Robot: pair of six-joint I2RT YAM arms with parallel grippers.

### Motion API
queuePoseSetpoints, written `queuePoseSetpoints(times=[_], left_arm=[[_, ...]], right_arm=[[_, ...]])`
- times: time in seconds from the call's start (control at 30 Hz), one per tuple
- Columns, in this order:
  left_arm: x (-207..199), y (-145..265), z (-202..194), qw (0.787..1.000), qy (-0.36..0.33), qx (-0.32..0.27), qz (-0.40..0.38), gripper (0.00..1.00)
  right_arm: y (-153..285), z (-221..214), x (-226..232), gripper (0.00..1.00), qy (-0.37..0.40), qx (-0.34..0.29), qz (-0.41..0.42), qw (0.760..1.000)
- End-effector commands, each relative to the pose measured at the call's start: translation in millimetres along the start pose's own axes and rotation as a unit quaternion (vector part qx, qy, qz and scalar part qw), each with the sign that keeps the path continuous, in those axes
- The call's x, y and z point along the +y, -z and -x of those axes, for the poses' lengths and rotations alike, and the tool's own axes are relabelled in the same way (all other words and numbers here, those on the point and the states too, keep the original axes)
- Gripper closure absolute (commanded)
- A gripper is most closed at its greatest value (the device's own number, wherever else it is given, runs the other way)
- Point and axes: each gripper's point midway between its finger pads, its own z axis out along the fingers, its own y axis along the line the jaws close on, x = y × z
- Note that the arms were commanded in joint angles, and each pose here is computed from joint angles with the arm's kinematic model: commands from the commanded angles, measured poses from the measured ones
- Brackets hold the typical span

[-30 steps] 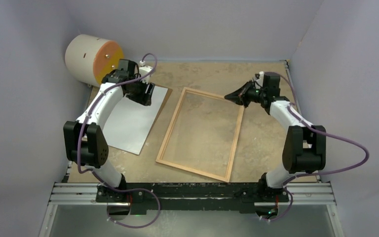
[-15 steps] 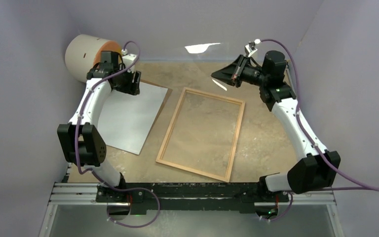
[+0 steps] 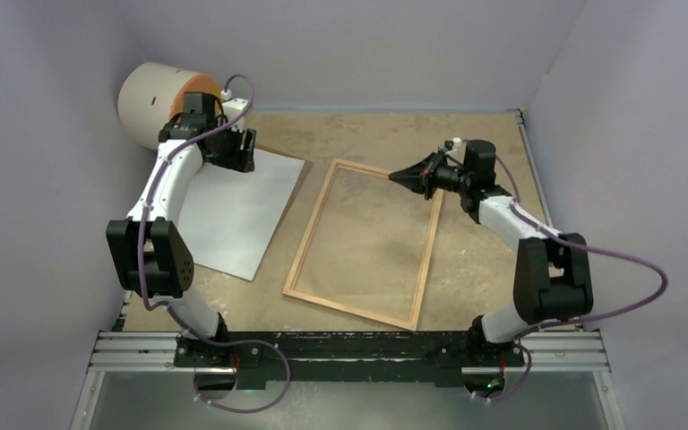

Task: Put the photo into the frame
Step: Place the photo frame item in the photo frame.

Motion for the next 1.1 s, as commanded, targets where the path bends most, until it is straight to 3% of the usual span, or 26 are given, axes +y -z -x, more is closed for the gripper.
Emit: queuePoseSetpoints(times=[0.0,0.17,0.33,0.7,0.87,1.07], left_arm=[[-2,-8,0,1.000,0.005,0.000,-0.012,0.40],[0,-7,1,1.000,0.005,-0.002,-0.006,0.40],[7,-4,5,1.000,0.018,-0.008,0.000,0.40],[25,-5,3,0.999,0.047,-0.006,0.014,0.37],[33,-1,9,0.998,0.061,-0.021,0.023,0.37],[43,-2,5,0.997,0.068,-0.017,0.043,0.36]], right_arm=[[1,21,-6,1.00,-0.022,-0.025,0.025,0.999],[-3,20,42,1.00,0.057,-0.042,0.024,0.997],[-2,-21,104,1.00,0.147,-0.024,0.043,0.988],[23,-120,148,1.00,0.162,0.059,0.118,0.978],[31,-137,139,1.00,0.130,0.079,0.133,0.979],[2,-114,65,1.00,0.071,0.085,0.070,0.991]])
